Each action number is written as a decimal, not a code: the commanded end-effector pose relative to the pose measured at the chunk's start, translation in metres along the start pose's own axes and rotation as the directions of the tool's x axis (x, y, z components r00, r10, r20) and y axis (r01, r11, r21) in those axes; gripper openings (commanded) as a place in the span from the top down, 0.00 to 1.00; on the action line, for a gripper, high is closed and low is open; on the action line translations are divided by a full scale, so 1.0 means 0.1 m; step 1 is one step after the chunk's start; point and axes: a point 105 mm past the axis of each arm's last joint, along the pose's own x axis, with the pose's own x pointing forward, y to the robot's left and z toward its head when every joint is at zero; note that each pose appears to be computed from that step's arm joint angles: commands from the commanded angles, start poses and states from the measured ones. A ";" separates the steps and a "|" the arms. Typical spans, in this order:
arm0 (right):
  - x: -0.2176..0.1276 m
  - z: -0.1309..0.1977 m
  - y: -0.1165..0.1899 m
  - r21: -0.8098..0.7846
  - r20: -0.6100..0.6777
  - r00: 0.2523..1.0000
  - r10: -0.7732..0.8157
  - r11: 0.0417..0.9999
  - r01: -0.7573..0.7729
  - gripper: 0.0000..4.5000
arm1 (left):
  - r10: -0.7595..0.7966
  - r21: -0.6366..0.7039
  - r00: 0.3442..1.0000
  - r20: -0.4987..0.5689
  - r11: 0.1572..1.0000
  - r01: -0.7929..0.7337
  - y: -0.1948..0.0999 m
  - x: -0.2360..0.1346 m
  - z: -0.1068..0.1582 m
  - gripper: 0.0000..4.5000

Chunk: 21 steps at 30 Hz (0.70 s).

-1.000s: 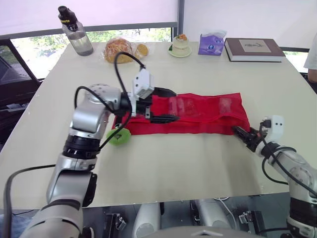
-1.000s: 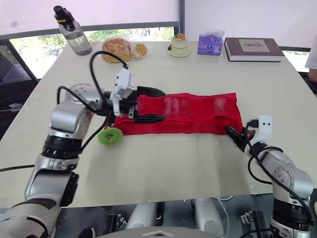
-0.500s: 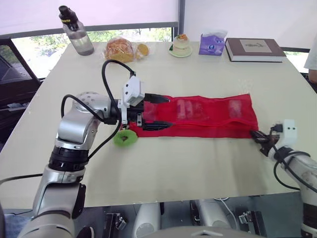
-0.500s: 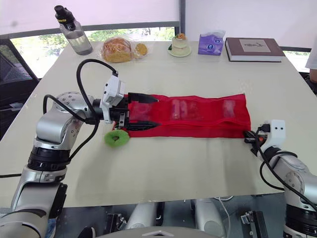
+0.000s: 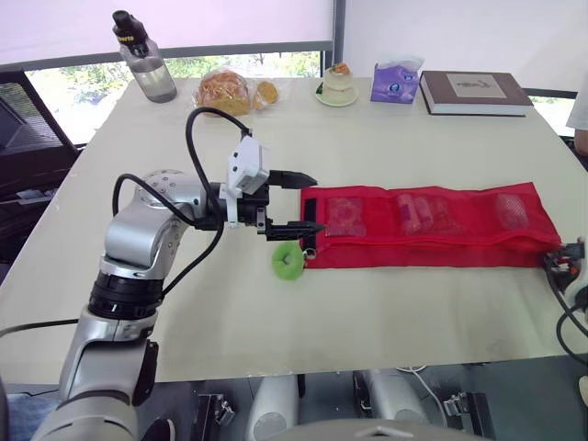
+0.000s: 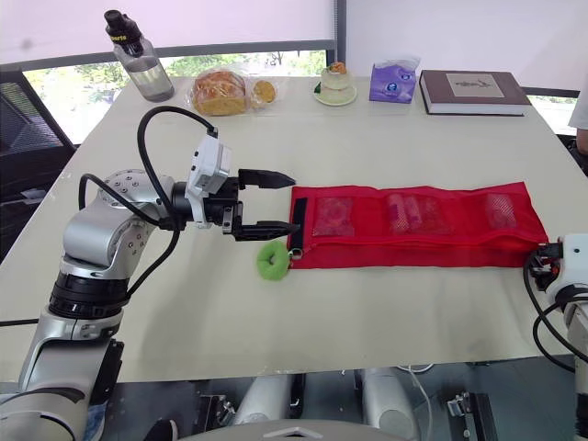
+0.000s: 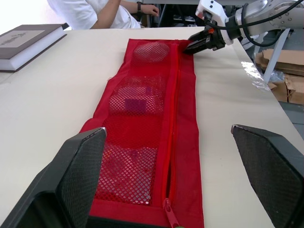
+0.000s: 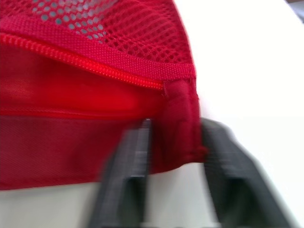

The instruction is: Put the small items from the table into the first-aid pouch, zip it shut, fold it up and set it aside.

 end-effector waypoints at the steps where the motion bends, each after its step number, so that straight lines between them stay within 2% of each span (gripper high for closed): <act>1: -0.11 0.21 -0.14 -0.064 0.103 0.994 -0.037 0.997 0.044 0.12 | 0.043 -0.032 0.998 0.049 0.999 -0.041 0.01 -0.10 0.01 0.00; 2: -0.13 0.21 -0.14 -0.079 0.107 0.994 -0.026 0.996 0.035 0.02 | 0.061 -0.044 0.997 0.039 0.997 -0.060 0.03 -0.11 -0.03 0.00; 4: -0.20 0.24 -0.13 -0.119 0.127 0.992 0.006 0.993 0.010 0.01 | 0.093 -0.068 0.996 0.010 0.993 -0.092 0.05 -0.16 -0.12 0.00; 7: -0.44 0.42 0.14 -0.178 0.176 0.960 0.219 0.966 -0.188 0.01 | 0.263 -0.128 0.962 -0.080 0.954 -0.271 0.23 -0.31 -0.39 0.00; 9: -0.61 0.53 0.39 -0.204 0.215 0.902 0.375 0.920 -0.334 0.01 | 0.332 -0.154 0.936 -0.120 0.925 -0.348 0.31 -0.36 -0.51 0.00; 13: -0.91 0.69 0.87 -0.206 0.259 0.757 0.600 0.800 -0.563 0.01 | 0.431 -0.270 0.895 -0.116 0.853 -0.446 0.44 -0.34 -0.66 0.00; 17: -1.13 0.86 1.20 -0.218 0.333 0.621 0.710 0.698 -0.681 0.01 | 0.449 -0.361 0.882 -0.145 0.806 -0.470 0.50 -0.30 -0.79 0.00; 21: -1.30 0.95 1.40 -0.240 0.350 0.501 0.791 0.593 -0.768 0.01 | 0.412 -0.533 0.897 -0.158 0.729 -0.429 0.49 -0.20 -0.87 0.00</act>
